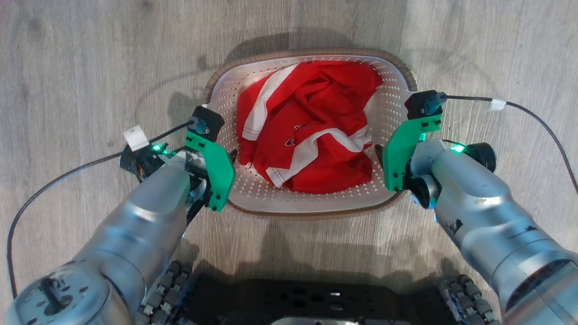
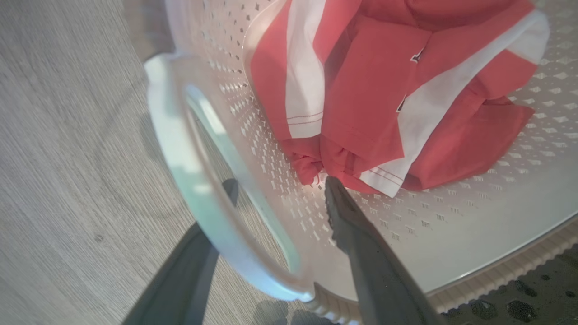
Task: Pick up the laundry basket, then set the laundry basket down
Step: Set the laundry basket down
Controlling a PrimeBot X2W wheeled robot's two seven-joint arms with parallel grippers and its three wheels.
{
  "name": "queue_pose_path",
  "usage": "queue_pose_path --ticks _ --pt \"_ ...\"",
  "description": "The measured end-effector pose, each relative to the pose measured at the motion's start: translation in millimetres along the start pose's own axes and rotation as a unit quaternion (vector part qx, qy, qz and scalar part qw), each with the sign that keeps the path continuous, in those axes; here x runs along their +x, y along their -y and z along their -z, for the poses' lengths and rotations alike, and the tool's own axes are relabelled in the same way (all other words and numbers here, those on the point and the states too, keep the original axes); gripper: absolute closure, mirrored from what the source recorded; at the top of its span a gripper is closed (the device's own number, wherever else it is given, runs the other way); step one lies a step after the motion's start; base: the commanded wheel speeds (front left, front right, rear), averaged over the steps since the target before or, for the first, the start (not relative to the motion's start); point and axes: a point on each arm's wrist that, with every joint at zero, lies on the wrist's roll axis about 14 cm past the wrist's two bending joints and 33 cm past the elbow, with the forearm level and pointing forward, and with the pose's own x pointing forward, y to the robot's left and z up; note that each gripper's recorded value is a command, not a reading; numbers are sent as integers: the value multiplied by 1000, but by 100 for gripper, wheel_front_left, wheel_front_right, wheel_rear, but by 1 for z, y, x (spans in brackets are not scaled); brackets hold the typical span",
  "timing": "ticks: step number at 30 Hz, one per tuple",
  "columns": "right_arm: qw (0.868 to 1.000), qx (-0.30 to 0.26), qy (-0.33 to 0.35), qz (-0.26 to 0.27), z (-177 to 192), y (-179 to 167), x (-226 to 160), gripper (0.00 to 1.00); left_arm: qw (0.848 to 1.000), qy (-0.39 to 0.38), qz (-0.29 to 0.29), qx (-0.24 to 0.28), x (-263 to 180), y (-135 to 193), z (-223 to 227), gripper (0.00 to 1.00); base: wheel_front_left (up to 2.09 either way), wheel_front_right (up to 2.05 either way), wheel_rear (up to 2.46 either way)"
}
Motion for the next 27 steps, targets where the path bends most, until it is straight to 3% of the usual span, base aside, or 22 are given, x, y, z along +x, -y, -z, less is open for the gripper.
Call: queue_pose_path --ticks 17,27 --pt "999 19 -31 0 17 -1 -3 0 1000 14 -7 2 -3 -4 -6 0 0 0 0" --pt "1000 4 20 7 -8 -4 -22 0 999 36 -18 8 -16 -4 -21 0 0 0 0"
